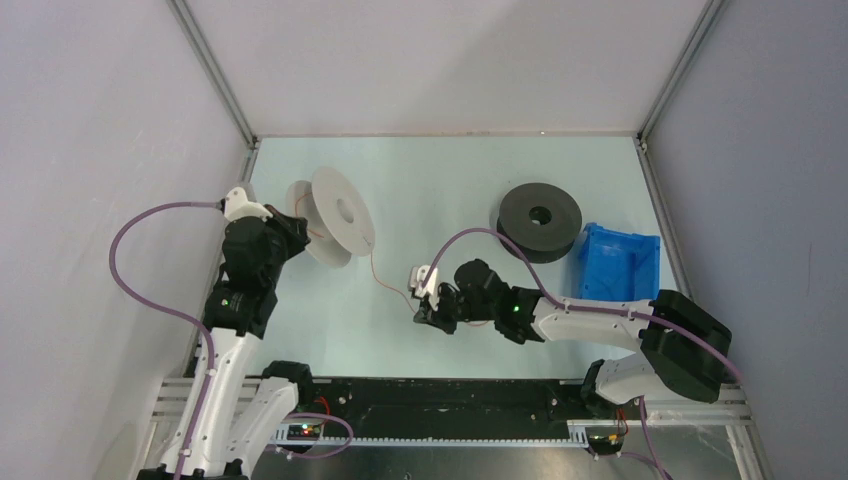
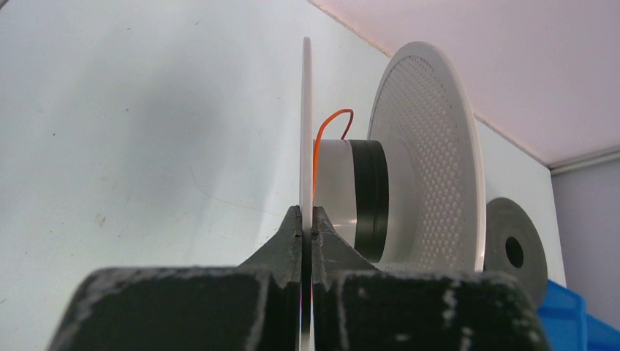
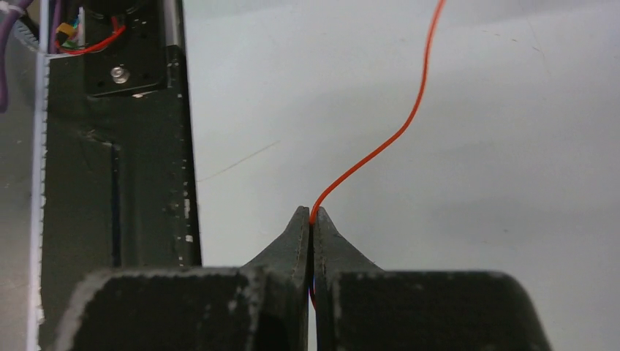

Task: Wrap the cables
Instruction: Wrap the cable around the cable reel.

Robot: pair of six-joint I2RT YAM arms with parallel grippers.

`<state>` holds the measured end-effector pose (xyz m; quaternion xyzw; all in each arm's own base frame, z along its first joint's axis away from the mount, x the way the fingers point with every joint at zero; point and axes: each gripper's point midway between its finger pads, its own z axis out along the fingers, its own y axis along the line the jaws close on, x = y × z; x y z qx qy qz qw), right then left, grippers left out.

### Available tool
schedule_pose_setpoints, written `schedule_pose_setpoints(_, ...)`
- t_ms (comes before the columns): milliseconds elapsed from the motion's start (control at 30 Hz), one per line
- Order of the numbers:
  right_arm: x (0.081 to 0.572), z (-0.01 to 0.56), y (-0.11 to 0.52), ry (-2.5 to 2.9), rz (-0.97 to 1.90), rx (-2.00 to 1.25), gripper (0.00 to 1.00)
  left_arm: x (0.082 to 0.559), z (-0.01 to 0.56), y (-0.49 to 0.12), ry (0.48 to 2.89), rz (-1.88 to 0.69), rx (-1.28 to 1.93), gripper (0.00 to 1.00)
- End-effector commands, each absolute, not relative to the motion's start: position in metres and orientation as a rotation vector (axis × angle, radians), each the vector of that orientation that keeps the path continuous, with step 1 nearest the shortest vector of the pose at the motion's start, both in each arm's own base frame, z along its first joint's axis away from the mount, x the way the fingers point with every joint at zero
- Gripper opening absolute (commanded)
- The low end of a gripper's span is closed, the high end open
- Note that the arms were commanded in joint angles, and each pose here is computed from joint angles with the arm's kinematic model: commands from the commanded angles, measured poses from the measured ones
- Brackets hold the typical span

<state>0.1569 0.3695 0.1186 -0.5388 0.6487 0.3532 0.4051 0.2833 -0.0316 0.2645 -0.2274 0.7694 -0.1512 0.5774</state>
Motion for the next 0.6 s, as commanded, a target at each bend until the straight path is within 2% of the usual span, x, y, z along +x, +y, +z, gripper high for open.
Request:
schedule_pose_setpoints(0, 0.138, 0.119, 0.375, 1.641, 0.841, -1.372, 0.00, 0.295, 0.317, -0.029, 1.624, -0.463, -0.599, 0.00)
schedule_pose_setpoints(333, 0.111, 0.127, 0.389, 1.588, 0.754, -1.482, 0.00, 0.302, 0.305, -0.023, 1.627, -0.468, -0.658, 0.00)
schedule_pose_setpoints(567, 0.101, 0.159, 0.393, 1.519, 0.743, -1.491, 0.00, 0.307, 0.298, -0.020, 1.658, -0.408, -0.599, 0.00)
